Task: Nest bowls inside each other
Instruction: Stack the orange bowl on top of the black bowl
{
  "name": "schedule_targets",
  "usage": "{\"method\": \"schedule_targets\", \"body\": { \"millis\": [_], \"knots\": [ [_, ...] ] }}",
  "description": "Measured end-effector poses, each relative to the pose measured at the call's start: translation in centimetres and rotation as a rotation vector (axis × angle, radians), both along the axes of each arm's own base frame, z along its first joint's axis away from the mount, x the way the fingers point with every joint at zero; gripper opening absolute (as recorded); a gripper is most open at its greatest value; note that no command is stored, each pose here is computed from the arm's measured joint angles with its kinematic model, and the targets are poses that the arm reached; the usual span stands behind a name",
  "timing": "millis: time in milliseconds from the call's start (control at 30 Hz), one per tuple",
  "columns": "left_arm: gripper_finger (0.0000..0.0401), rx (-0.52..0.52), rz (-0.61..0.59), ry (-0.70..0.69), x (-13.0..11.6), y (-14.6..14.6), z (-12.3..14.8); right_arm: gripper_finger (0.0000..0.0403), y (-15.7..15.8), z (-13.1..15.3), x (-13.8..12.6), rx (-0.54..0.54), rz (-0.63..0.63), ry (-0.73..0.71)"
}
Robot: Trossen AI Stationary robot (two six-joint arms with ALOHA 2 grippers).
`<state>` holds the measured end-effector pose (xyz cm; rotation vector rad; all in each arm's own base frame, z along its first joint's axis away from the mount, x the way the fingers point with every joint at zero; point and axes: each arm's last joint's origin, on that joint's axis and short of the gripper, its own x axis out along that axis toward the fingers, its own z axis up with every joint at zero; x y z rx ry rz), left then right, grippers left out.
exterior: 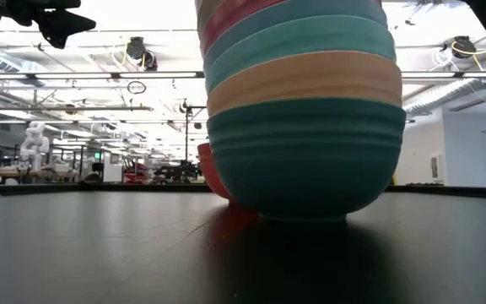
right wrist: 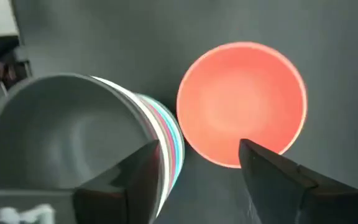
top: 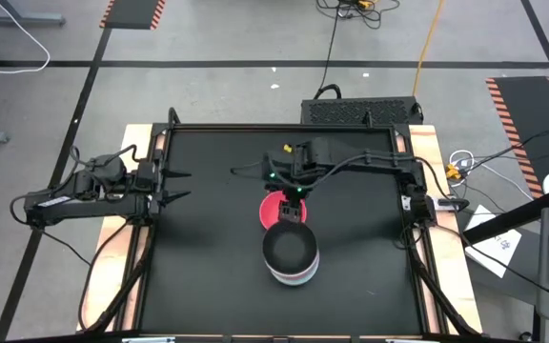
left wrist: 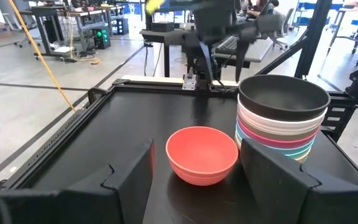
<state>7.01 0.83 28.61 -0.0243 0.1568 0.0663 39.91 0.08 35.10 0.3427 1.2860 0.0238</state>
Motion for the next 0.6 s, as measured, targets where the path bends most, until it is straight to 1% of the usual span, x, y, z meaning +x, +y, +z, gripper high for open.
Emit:
{"method": "schedule_targets", "body": {
  "millis": [133,167,233,333,367,433,500,567,600],
  "knots": [
    [0.0243,0.000,0.000,0.001,0.0,0.0,0.0,0.0229,-0.6,2.3,-1.3,-0.055,-0.006,-0.090],
    [0.0243,0.000,0.000,0.000,0.0,0.0,0.0,0.0232,-0.9,3.1,-1.8,-0.082,0.002,-0.126],
    [0.0243,0.000,0.000,0.001,0.0,0.0,0.0,0.0235,-1.3,5.1,-3.0,-0.171,0.018,-0.216],
    [0.0244,0.000,0.000,0.002,0.0,0.0,0.0,0.0235,-1.5,8.5,-4.8,-0.304,0.056,-0.420],
    [0.0243,0.000,0.000,0.001,0.0,0.0,0.0,0.0235,-1.3,9.6,-5.3,-0.326,0.075,-0.503],
    [0.0244,0.000,0.000,0.002,0.0,0.0,0.0,0.0235,-0.7,10.7,-5.7,-0.357,0.112,-0.648],
    [0.0243,0.000,0.000,0.003,0.0,0.0,0.0,0.0235,-0.3,10.6,-6.0,-0.388,0.151,-0.736],
    [0.0244,0.000,0.000,0.003,0.0,0.0,0.0,0.0235,-0.4,9.2,-6.5,-0.393,0.183,-0.756],
    [0.0243,0.000,0.000,0.003,0.0,0.0,0.0,0.0235,-0.9,8.1,-6.8,-0.394,0.173,-0.748]
  ]
}}
